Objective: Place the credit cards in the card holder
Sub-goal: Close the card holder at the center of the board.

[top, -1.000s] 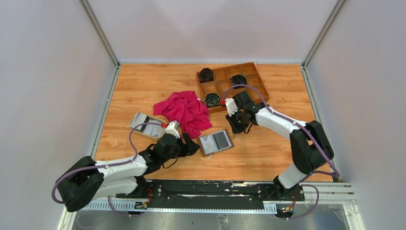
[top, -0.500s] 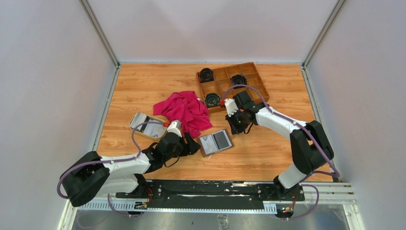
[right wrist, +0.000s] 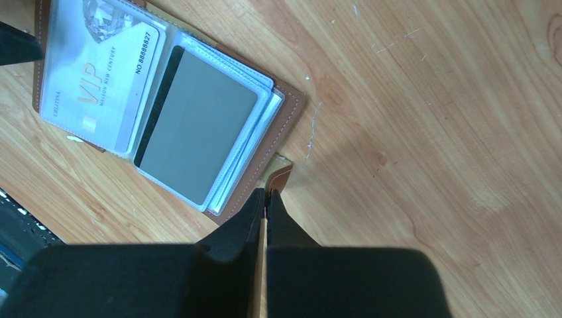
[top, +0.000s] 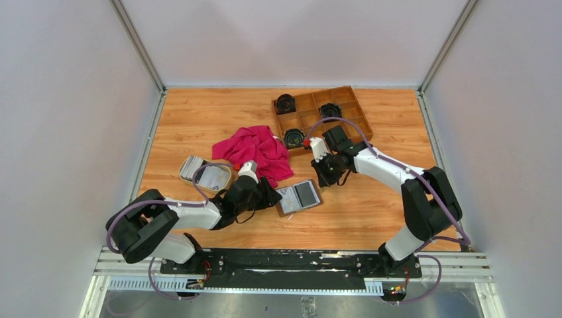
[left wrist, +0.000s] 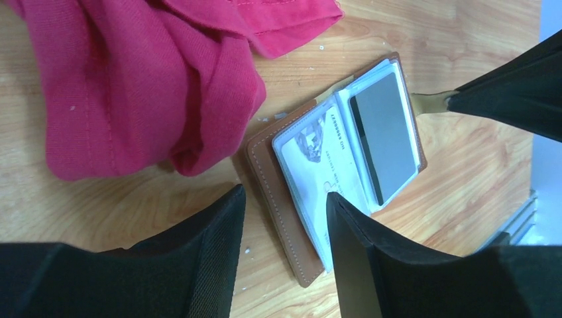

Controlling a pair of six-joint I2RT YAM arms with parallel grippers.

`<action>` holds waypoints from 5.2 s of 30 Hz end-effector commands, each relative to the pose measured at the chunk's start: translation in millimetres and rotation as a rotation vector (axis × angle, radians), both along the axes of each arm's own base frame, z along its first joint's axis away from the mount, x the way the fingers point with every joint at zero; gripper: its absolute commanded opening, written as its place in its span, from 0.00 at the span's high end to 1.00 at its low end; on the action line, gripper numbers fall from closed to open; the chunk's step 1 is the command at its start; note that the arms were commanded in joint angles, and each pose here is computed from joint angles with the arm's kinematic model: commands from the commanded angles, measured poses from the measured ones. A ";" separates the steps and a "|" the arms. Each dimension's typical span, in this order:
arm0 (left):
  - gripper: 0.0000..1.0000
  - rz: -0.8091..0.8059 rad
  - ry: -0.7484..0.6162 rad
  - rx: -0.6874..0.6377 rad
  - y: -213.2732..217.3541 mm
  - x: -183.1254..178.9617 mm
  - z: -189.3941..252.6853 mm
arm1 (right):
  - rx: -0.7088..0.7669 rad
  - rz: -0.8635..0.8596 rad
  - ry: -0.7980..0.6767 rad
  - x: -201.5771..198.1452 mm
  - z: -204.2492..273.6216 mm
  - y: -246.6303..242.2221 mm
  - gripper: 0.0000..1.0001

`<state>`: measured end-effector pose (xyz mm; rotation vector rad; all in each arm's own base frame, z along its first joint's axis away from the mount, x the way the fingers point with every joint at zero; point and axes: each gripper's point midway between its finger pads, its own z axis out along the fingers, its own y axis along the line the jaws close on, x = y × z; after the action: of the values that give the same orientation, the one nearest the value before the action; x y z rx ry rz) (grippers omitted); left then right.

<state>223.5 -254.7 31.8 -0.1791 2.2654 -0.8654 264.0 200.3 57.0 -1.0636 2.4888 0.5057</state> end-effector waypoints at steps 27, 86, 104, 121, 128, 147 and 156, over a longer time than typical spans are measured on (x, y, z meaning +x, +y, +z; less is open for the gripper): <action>0.55 -0.307 -0.033 -0.356 -105.5 5.0 52.8 | 0.198 0.077 0.053 -14.4 35.3 28.6 1.00; 0.76 -0.302 0.062 0.131 -67.1 -2.5 -1.2 | 0.270 0.148 0.222 -27.9 23.0 60.7 0.68; 0.70 -0.299 -0.060 0.080 -60.0 -1.3 41.8 | 0.234 0.448 -0.410 -15.3 158.2 15.4 0.65; 0.29 -0.253 -0.464 0.164 6.8 1.9 105.7 | 0.532 0.630 -0.259 -80.5 112.0 34.4 0.16; 0.09 -0.231 -0.484 0.185 28.7 0.4 94.3 | 0.396 0.530 -0.213 -57.2 90.8 30.9 0.18; 0.16 -0.391 -0.395 0.131 -7.8 9.5 54.3 | 0.234 0.524 -0.159 -48.8 55.7 38.0 0.20; 0.30 -0.447 -0.302 0.168 -30.0 27.4 25.6 | 0.241 0.453 -0.083 -40.8 45.4 48.5 0.25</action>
<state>241.6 -275.4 56.4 0.4948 2.1229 -0.8331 215.0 237.5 102.9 -1.5613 1.9931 0.8325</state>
